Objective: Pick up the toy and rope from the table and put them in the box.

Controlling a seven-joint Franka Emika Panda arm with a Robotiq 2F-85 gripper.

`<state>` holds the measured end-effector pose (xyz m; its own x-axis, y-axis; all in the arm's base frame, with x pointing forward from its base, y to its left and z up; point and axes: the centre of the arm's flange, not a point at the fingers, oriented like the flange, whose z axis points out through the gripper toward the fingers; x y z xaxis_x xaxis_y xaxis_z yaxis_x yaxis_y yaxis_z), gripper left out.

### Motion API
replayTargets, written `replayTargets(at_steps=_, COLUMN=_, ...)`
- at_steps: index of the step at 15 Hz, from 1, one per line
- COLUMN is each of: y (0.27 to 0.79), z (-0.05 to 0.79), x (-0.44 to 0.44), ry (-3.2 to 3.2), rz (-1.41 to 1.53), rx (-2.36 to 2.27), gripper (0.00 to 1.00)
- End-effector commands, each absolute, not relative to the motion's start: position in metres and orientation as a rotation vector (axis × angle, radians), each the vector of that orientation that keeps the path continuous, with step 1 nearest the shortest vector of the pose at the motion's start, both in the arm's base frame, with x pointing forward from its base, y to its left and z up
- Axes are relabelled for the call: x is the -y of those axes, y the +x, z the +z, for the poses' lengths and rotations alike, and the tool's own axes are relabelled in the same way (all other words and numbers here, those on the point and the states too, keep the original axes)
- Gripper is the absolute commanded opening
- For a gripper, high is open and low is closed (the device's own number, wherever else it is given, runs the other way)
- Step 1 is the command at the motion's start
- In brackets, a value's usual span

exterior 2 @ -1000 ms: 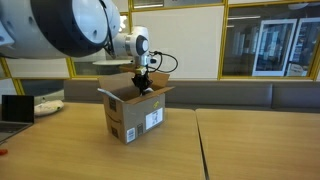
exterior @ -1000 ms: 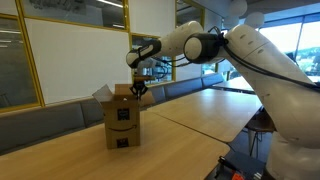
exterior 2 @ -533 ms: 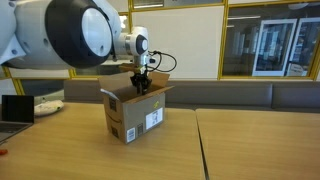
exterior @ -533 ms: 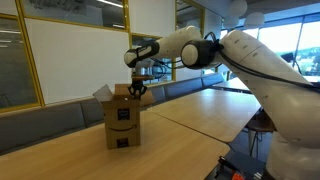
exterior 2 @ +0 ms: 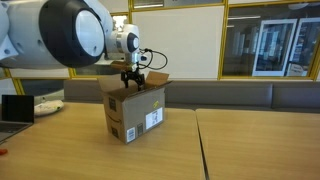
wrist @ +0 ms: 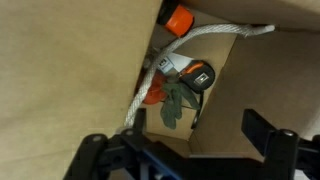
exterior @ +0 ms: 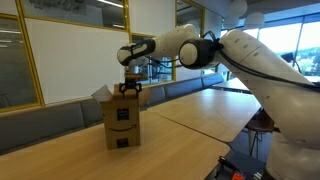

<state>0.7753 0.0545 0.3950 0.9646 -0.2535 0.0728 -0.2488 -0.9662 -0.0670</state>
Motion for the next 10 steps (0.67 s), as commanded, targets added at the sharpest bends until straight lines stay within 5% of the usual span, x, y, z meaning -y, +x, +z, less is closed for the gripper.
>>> replayTargets(at_steps=1, y=0.740, z=0.468, x=-0.077, ry=-3.068, rz=-0.249, rx=-0.370, gripper=1.00)
replayTargets(at_steps=10, y=0.631, z=0.619, x=-0.079, ry=-3.145, rz=-0.527, rx=-0.295, gripper=1.00)
